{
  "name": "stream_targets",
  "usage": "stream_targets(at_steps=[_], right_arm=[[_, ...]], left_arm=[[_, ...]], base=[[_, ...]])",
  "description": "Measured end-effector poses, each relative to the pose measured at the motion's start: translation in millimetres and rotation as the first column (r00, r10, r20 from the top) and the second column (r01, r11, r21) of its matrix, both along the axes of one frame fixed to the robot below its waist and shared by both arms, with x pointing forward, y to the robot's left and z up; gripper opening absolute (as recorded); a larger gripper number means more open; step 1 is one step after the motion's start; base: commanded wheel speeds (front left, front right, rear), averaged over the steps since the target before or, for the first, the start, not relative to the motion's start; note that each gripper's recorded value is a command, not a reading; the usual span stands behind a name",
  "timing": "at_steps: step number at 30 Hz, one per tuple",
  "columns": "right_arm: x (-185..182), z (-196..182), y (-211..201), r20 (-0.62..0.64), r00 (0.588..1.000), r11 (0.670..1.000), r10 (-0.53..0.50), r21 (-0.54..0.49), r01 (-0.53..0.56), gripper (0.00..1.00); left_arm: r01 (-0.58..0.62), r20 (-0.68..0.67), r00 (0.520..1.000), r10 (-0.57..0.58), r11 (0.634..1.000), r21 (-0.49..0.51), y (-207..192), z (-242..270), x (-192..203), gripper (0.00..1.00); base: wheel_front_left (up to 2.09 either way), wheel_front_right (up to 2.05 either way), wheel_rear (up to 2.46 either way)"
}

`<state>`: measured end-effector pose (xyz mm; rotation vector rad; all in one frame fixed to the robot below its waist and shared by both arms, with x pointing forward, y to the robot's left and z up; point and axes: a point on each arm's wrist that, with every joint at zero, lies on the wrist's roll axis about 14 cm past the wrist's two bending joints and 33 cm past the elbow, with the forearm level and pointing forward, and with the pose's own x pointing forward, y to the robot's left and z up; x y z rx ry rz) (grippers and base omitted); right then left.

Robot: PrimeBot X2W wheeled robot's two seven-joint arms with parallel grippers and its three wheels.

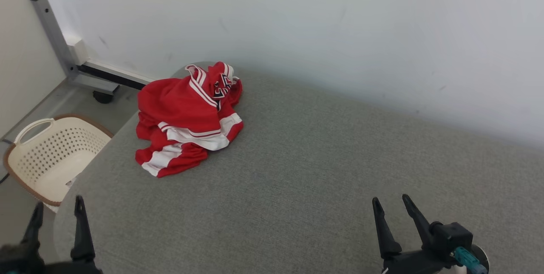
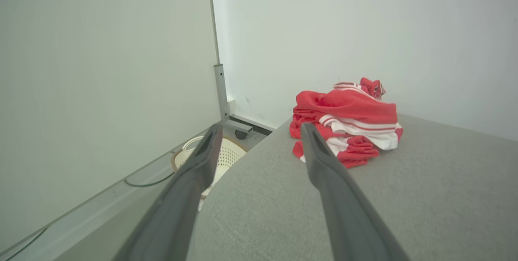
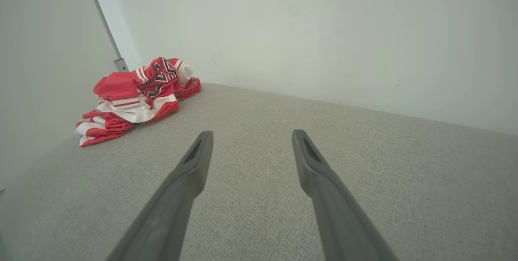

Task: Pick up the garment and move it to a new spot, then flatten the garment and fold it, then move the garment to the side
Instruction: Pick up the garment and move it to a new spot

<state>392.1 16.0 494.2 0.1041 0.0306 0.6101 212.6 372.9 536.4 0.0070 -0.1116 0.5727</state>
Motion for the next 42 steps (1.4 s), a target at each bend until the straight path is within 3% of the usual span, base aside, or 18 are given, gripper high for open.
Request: stream_targets(at_steps=[9, 16, 22, 29, 42], right_arm=[[25, 22, -11, 0.058, 0.997, 0.998, -0.046, 0.049, 0.043, 1.00], [52, 14, -41, 0.046, 0.990, 0.989, -0.133, 0.079, 0.129, 1.00], [63, -7, -75, 0.004, 0.975, 0.973, -0.223, 0.069, 0.222, 1.00], [68, -32, -105, -0.044, 0.954, 0.953, -0.297, 0.045, 0.299, 1.00], [70, -55, -132, -0.080, 0.929, 0.932, -0.361, -0.001, 0.362, 1.00]], left_arm=[[0.152, 0.062, 0.985, -0.159, 0.982, 0.109, 10, 81, 106, 1.00], [0.277, 0.016, 0.960, -0.279, 0.956, 0.093, 7, 108, 207, 1.00], [0.338, -0.086, 0.939, -0.334, 0.940, 0.038, -3, 83, 269, 1.00], [0.361, -0.240, 0.891, -0.385, 0.922, -0.140, -20, 12, 317, 1.00], [0.257, -0.499, 0.763, -0.410, 0.902, -0.347, -25, -93, 322, 1.00]], base=[[0.00, 0.00, 0.00], [0.00, 0.00, 0.00], [0.00, 0.00, 0.00], [0.00, 0.00, 0.00], [0.00, 0.00, 0.00]])
